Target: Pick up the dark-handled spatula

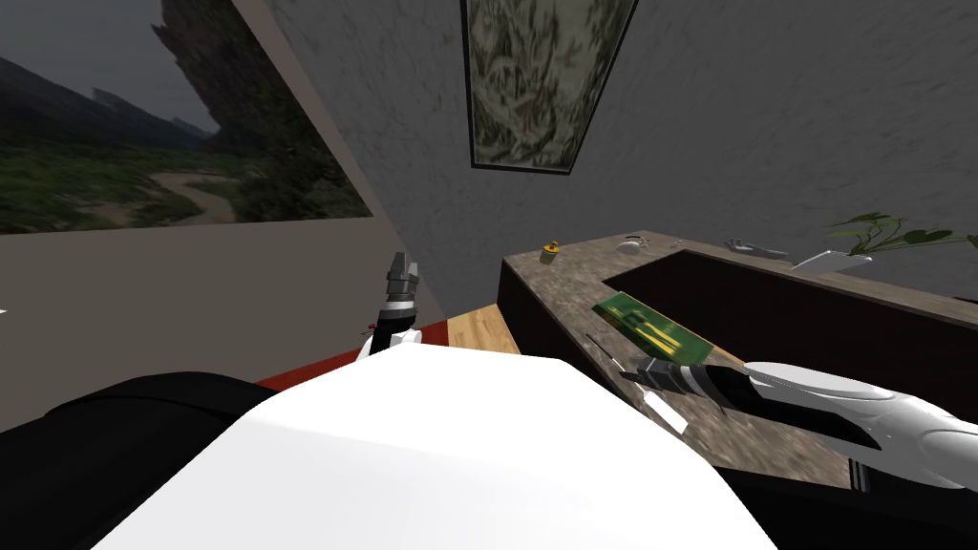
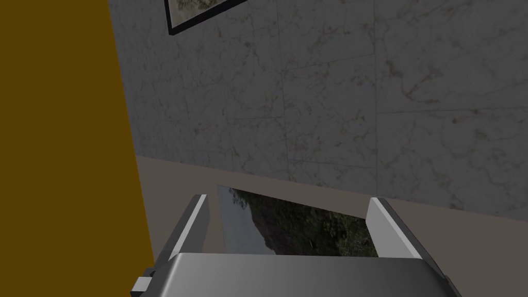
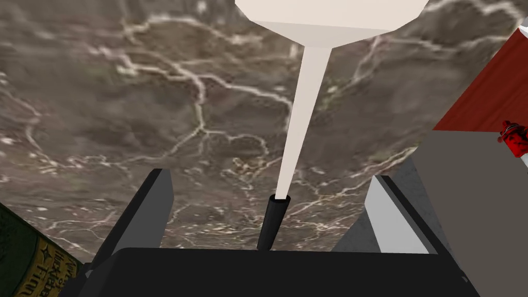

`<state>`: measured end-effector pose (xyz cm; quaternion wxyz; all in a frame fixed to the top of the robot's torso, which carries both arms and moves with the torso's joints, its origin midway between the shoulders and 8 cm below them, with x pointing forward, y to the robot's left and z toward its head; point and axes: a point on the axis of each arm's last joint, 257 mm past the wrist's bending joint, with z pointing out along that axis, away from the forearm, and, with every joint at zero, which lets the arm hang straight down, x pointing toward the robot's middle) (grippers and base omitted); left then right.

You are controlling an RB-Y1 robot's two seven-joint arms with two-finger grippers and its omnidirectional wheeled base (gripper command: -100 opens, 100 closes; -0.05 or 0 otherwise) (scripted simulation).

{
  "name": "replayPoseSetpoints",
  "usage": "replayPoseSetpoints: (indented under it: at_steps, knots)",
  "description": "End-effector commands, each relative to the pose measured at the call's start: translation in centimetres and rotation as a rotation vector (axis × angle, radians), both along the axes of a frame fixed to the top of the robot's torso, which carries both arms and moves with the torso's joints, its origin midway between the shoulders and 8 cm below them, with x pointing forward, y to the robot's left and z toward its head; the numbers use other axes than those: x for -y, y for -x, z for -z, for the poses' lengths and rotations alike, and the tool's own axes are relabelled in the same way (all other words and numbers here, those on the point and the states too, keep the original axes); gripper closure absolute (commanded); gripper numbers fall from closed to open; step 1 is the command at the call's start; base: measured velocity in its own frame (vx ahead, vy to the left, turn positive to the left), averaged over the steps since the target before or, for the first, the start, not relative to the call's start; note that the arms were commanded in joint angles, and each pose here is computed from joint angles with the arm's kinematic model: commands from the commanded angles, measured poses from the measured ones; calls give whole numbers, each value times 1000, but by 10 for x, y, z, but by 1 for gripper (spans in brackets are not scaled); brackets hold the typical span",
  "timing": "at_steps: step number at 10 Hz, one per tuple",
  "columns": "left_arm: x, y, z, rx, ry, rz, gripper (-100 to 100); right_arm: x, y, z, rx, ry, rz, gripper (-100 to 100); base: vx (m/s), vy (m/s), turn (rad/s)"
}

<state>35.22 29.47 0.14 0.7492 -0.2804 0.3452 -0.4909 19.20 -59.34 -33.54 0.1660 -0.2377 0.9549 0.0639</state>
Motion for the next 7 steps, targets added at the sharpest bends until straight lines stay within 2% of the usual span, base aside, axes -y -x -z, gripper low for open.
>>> replayPoseSetpoints:
  at_steps: [1,2,3,4,5,6,7]
  knots:
    - [0,0,0,0,0,0,0,11,-3,-3,11,13,9,-100,-69,17,107]
    - [0,0,0,0,0,0,0,16,-3,-4,11,22,15,-100,-24,9,-5]
    - [0,0,0,0,0,0,0,12,-6,0,19,-1,7,-100,-48,22,213]
    - [0,0,0,0,0,0,0,25,-6,-3,21,24,24,-100,-50,19,109]
    - [0,0,0,0,0,0,0,28,-5,-4,21,29,29,-100,-18,7,-35]
    - [0,0,0,0,0,0,0,23,-8,1,27,3,24,-100,-45,27,162]
    - [0,0,0,0,0,0,0,37,-5,-2,28,29,43,-100,-52,21,149]
